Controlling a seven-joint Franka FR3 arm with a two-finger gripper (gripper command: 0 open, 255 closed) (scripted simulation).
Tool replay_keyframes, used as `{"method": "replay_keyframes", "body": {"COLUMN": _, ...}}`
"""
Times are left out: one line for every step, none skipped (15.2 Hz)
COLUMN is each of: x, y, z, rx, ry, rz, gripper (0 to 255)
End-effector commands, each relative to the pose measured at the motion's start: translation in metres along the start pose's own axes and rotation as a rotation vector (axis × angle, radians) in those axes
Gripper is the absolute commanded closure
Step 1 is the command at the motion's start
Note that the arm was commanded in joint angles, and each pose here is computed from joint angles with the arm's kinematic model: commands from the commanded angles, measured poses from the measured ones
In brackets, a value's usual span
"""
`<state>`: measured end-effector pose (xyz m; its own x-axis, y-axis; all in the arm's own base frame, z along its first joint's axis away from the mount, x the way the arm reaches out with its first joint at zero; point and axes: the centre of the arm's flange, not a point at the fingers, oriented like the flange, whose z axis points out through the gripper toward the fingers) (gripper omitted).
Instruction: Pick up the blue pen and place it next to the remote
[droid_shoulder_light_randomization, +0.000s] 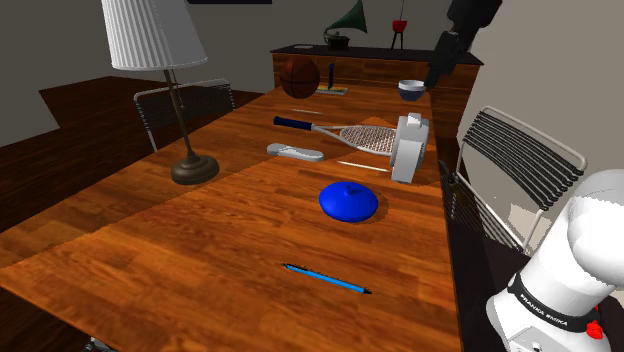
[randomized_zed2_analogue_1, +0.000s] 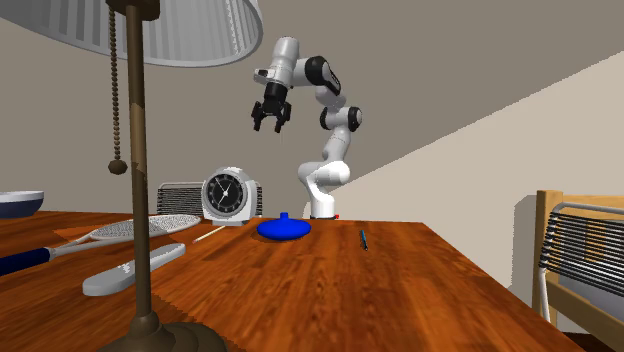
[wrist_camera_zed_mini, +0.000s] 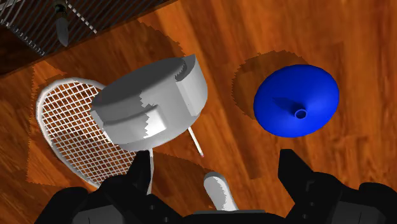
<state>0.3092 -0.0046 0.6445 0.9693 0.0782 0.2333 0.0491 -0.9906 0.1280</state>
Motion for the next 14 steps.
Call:
{"method": "replay_keyframes", "body": {"x": 0.0, "y": 0.0, "z": 0.0, "rx": 0.0, "ry": 0.0, "rz": 0.0, "gripper": 0}}
{"method": "replay_keyframes", "body": {"x": 0.002, "y": -0.01, "z": 0.007, "rx": 0.004, "ry": -0.009, "rz": -0.012, "gripper": 0}}
{"method": "replay_keyframes", "body": {"x": 0.004, "y": -0.021, "z": 0.014, "rx": 0.008, "ry": -0.018, "rz": -0.023, "gripper": 0}}
{"method": "replay_keyframes", "body": {"x": 0.006, "y": -0.032, "z": 0.021, "rx": 0.012, "ry": -0.027, "rz": -0.035, "gripper": 0}}
{"method": "replay_keyframes", "body": {"x": 0.007, "y": -0.042, "z": 0.028, "rx": 0.016, "ry": -0.036, "rz": -0.046, "gripper": 0}}
{"method": "replay_keyframes", "body": {"x": 0.009, "y": -0.053, "z": 0.036, "rx": 0.02, "ry": -0.045, "rz": -0.058, "gripper": 0}}
{"method": "replay_keyframes", "body": {"x": 0.01, "y": -0.064, "z": 0.043, "rx": 0.023, "ry": -0.054, "rz": -0.07, "gripper": 0}}
{"method": "replay_keyframes", "body": {"x": 0.011, "y": -0.074, "z": 0.05, "rx": 0.027, "ry": -0.063, "rz": -0.081, "gripper": 0}}
{"method": "replay_keyframes", "body": {"x": 0.011, "y": -0.085, "z": 0.056, "rx": 0.031, "ry": -0.072, "rz": -0.093, "gripper": 0}}
{"method": "replay_keyframes", "body": {"x": 0.012, "y": -0.096, "z": 0.063, "rx": 0.035, "ry": -0.081, "rz": -0.104, "gripper": 0}}
{"method": "replay_keyframes", "body": {"x": 0.012, "y": -0.107, "z": 0.07, "rx": 0.039, "ry": -0.089, "rz": -0.116, "gripper": 0}}
{"method": "replay_keyframes", "body": {"x": 0.013, "y": -0.118, "z": 0.077, "rx": 0.043, "ry": -0.098, "rz": -0.127, "gripper": 0}}
{"method": "replay_keyframes", "body": {"x": 0.013, "y": -0.129, "z": 0.084, "rx": 0.047, "ry": -0.107, "rz": -0.139, "gripper": 0}}
{"method": "replay_keyframes", "body": {"x": 0.012, "y": -0.14, "z": 0.091, "rx": 0.051, "ry": -0.116, "rz": -0.151, "gripper": 0}}
